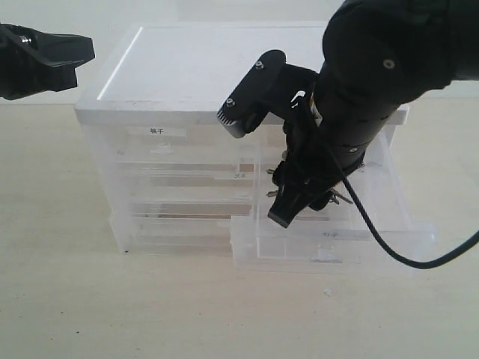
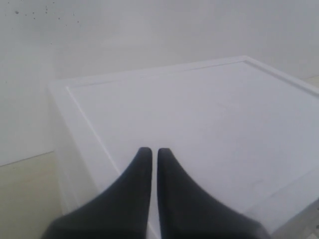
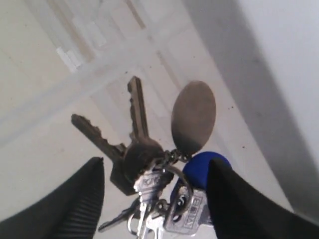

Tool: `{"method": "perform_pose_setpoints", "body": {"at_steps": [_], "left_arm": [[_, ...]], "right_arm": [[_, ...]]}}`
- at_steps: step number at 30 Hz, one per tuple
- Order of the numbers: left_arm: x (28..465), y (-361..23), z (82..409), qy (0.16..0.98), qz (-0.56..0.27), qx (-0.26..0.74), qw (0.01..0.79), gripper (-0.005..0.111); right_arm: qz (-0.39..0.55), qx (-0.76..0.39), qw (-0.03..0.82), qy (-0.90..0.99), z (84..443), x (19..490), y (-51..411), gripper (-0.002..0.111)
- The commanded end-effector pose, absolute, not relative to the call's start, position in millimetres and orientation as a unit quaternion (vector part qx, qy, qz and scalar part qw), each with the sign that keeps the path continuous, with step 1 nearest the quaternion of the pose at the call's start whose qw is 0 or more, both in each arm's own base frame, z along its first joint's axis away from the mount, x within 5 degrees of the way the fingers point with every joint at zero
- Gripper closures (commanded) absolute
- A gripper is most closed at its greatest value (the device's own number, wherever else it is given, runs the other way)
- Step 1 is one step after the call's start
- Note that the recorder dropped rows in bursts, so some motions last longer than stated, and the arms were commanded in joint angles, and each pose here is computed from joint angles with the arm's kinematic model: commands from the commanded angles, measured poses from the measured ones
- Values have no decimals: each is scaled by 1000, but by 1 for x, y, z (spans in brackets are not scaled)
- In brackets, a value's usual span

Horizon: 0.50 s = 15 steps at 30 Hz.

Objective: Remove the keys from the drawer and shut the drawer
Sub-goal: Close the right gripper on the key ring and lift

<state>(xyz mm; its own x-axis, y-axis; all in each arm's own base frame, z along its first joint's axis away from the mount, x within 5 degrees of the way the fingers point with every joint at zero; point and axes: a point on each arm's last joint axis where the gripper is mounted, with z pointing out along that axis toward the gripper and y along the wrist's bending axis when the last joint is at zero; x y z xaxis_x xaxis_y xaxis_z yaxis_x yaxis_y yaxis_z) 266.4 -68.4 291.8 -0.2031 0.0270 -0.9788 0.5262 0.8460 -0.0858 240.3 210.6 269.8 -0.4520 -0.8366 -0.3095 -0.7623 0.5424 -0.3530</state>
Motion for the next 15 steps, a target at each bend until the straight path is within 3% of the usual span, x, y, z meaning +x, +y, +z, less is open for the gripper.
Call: {"method": "perform_pose_setpoints", "body": {"at_steps": [1, 3, 4, 15], "left_arm": [[266, -68, 290, 749, -212, 181, 602, 102], [266, -68, 290, 749, -212, 181, 602, 102], [266, -68, 290, 749, -212, 181, 602, 102], [266, -68, 290, 749, -212, 180, 601, 102]], "right_arm": [[-93, -473, 221, 848, 261, 247, 211, 82], [-96, -478, 220, 845, 260, 248, 211, 103], [-97, -483, 220, 842, 260, 248, 211, 108], [-92, -513, 271, 809, 289, 230, 222, 108]]}}
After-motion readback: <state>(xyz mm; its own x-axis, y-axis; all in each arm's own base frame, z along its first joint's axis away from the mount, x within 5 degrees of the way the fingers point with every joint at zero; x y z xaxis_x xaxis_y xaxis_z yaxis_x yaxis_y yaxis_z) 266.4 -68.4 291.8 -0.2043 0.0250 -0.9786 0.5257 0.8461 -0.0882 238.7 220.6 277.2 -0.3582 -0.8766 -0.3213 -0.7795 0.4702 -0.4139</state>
